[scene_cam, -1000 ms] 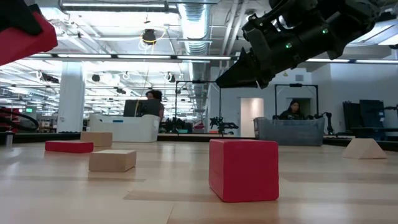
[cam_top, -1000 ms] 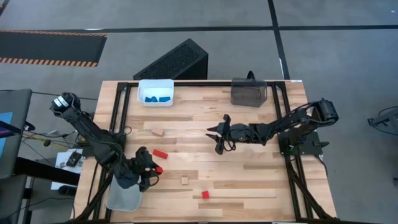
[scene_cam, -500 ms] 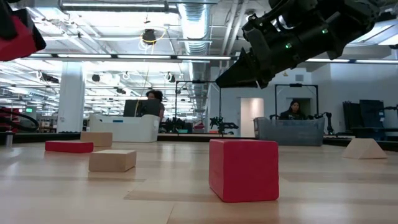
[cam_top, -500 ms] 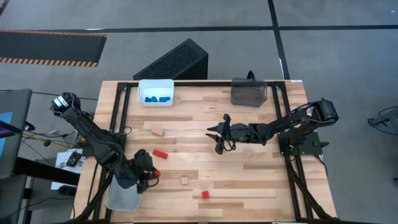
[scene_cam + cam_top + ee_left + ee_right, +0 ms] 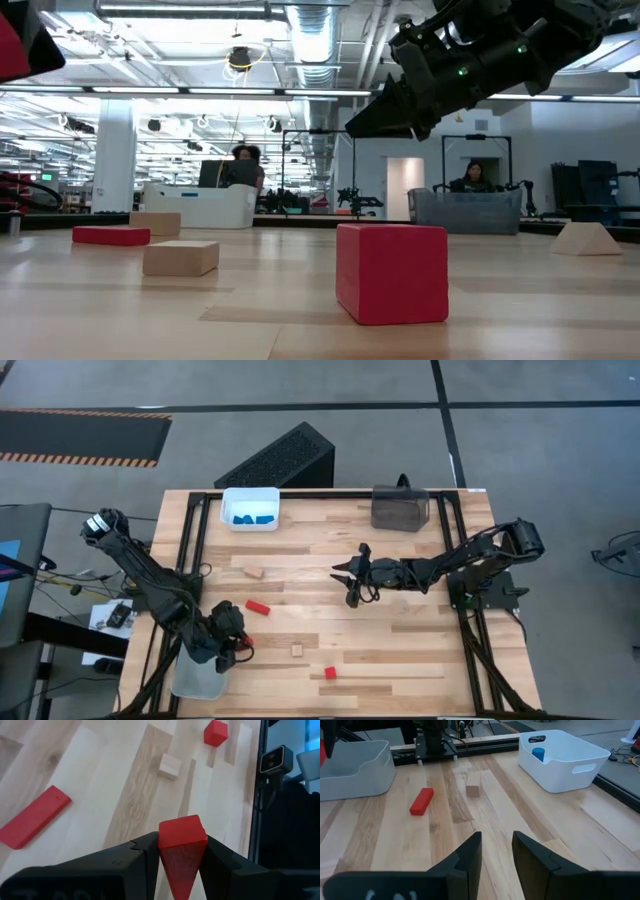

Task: Sort & place blocks by color
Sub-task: Put the right red block into the gray bin

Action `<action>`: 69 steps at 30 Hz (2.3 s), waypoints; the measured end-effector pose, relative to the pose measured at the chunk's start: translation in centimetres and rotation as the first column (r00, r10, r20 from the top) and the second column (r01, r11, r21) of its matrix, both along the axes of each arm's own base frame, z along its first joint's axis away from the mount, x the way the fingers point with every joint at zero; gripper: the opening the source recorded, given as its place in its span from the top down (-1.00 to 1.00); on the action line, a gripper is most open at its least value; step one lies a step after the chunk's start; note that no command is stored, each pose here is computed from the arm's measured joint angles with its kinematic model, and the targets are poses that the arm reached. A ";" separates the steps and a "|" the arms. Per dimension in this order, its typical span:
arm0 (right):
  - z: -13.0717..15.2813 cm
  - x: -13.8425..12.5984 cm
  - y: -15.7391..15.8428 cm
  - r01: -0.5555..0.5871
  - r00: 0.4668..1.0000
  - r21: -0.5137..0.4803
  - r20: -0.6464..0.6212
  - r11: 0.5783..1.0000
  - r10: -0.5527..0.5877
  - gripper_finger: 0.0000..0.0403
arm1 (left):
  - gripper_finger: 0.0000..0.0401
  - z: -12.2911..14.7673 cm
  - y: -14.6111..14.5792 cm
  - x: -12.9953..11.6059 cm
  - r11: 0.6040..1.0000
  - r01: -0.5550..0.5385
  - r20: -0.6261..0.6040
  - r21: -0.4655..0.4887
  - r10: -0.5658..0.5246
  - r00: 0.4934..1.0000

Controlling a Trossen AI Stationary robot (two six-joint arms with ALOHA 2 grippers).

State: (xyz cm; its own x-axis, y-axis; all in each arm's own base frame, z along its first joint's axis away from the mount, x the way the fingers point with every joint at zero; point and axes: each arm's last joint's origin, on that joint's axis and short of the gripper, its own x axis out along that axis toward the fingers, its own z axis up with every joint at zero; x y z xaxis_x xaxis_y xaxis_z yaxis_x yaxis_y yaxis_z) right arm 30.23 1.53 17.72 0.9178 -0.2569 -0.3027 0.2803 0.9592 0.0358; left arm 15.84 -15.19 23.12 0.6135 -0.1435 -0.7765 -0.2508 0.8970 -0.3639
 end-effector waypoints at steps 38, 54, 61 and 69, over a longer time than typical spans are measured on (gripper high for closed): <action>0.0 0.0 0.0 0.000 1.000 0.000 -0.001 1.000 0.000 0.34 | 0.53 -0.2 0.7 -1.7 0.990 -0.098 -0.355 -0.100 0.056 0.933; 0.4 0.1 0.0 -0.001 0.999 0.003 0.038 1.000 0.000 0.34 | 0.53 -0.6 1.1 -3.0 0.982 -0.135 -0.588 -0.134 0.030 0.808; 0.4 0.1 0.0 -0.001 0.999 0.003 0.039 1.000 0.000 0.34 | 0.53 -0.7 1.3 -2.7 0.993 -0.102 -0.509 -0.063 0.056 0.859; 0.3 0.1 0.0 -0.002 0.999 -0.001 0.036 1.000 0.002 0.34 | 0.50 -2.2 0.1 -1.6 0.994 -0.102 -0.507 -0.033 0.071 0.859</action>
State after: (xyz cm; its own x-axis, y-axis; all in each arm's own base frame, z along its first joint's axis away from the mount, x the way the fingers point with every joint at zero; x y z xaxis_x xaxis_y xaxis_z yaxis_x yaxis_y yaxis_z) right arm 30.35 1.54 18.07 0.9286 -0.2557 -0.2689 0.2772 0.9598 0.0446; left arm 14.25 -15.11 20.90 0.1517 -0.1613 -0.9752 -0.4897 0.8447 -0.2159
